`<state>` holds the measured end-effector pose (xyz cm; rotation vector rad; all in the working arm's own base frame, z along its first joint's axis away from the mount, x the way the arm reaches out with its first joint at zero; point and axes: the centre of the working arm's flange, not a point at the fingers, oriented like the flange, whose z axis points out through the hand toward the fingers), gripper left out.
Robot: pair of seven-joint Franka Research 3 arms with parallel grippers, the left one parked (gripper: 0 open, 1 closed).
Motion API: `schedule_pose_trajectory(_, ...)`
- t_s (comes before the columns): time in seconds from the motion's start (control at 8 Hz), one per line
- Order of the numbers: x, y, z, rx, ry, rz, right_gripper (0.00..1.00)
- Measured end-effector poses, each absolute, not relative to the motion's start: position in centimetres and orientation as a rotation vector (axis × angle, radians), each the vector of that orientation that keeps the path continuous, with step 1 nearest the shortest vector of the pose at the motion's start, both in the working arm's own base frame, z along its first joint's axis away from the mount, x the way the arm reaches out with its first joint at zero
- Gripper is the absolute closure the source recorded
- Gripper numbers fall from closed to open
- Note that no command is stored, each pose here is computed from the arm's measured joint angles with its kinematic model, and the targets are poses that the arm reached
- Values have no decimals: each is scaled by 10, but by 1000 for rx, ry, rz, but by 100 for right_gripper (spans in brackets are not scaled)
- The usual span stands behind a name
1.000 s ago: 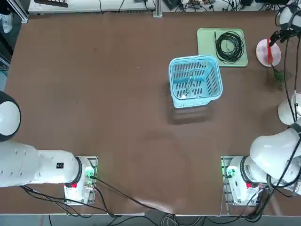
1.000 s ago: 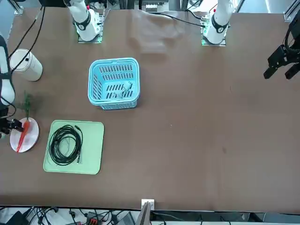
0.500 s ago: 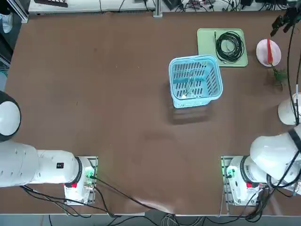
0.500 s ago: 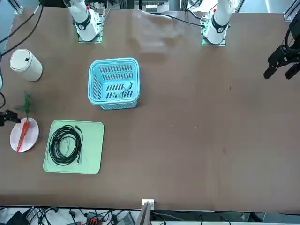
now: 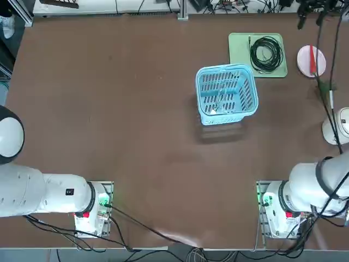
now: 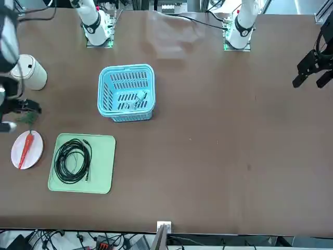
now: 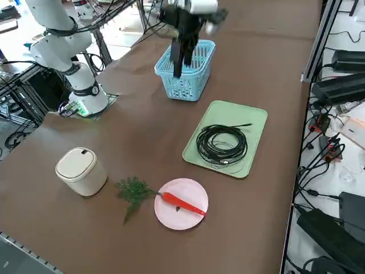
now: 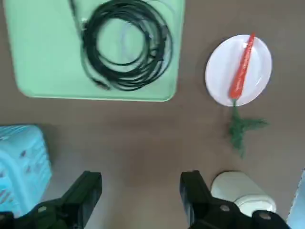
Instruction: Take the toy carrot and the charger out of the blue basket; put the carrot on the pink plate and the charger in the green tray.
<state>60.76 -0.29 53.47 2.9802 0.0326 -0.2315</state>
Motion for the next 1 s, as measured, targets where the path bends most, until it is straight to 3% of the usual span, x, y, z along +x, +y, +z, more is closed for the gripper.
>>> schedule_pose_trajectory(0.5, 545, 132, 543, 3043, 105, -166, 0)
schedule_pose_trajectory(1.0, 470, 238, 448, 3062, 73, 42, 0)
